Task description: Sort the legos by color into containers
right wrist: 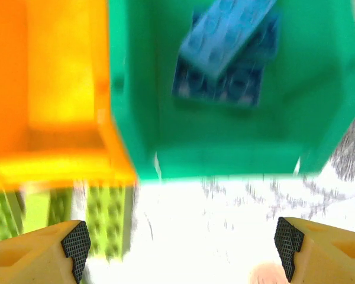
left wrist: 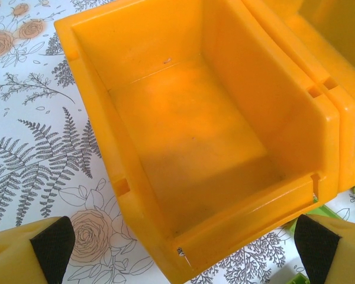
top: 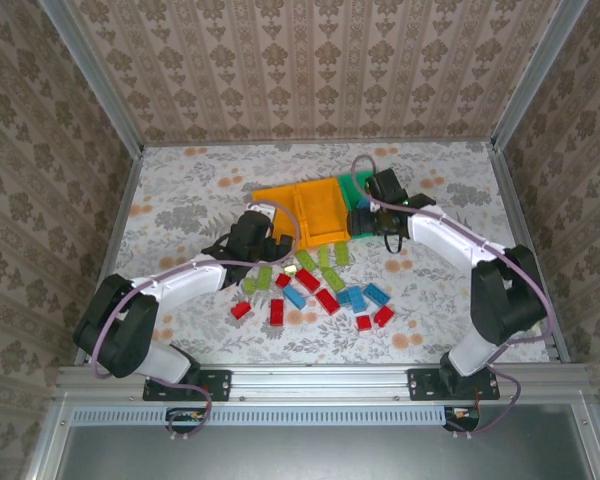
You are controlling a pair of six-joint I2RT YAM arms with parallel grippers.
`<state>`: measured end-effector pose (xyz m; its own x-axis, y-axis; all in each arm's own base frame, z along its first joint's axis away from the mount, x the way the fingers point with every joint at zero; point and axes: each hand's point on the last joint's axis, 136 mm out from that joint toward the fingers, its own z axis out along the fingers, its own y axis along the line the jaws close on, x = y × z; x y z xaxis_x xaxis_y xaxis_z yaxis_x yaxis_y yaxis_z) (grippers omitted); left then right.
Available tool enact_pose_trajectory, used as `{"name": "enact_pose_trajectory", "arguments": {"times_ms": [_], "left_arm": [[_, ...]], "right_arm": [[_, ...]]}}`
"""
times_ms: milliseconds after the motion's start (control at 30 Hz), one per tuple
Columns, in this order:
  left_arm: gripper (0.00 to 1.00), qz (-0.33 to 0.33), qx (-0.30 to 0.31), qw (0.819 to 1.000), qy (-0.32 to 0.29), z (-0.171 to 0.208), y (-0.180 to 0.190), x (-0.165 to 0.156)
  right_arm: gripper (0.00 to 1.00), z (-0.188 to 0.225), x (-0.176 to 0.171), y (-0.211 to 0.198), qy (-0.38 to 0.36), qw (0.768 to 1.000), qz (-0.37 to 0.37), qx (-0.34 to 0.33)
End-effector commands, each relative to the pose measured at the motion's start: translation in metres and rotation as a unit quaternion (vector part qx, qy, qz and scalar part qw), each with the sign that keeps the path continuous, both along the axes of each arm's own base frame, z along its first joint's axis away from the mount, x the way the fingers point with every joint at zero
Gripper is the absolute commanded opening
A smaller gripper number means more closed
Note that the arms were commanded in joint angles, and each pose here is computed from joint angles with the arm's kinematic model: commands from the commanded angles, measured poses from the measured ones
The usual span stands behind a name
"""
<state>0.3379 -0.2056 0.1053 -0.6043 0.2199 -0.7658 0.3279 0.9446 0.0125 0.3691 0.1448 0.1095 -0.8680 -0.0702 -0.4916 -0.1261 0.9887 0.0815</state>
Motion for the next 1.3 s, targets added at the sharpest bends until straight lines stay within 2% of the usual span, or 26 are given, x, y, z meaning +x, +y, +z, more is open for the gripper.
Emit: {"name": "enact_pose_trajectory", "arguments": {"times_ms": [0, 200, 533, 900, 1167, 1267], "left_arm": [[1.00, 0.005, -0.002, 1.000, -0.006, 0.005, 0.002, -0.004], [1.00, 0.005, -0.003, 1.000, -0.005, 0.005, 0.002, -0.005], [1.00, 0.008, 0.002, 1.000, -0.003, 0.003, 0.005, -0.006], [1.00, 0.009, 0.006, 1.000, 0.000, 0.000, 0.006, -0.005], [1.00, 0.009, 0.005, 1.000, 0.002, -0.001, 0.005, -0.005], [1.00, 0.010, 0.007, 1.000, 0.003, -0.002, 0.006, -0.005]], "right_arm": [[0.84, -0.022, -0.053, -0.006, 0.059, 0.992, 0.096, -0.051], [0.83, -0.036, -0.092, -0.004, 0.085, 0.973, 0.201, -0.078], [0.80, -0.059, -0.133, 0.005, 0.151, 0.940, 0.296, -0.080], [0.75, -0.080, -0.151, -0.011, 0.206, 0.906, 0.336, -0.153], [0.59, -0.090, -0.149, -0.016, 0.202, 0.905, 0.333, -0.170], [0.59, -0.092, -0.149, -0.017, 0.204, 0.904, 0.335, -0.171]]}}
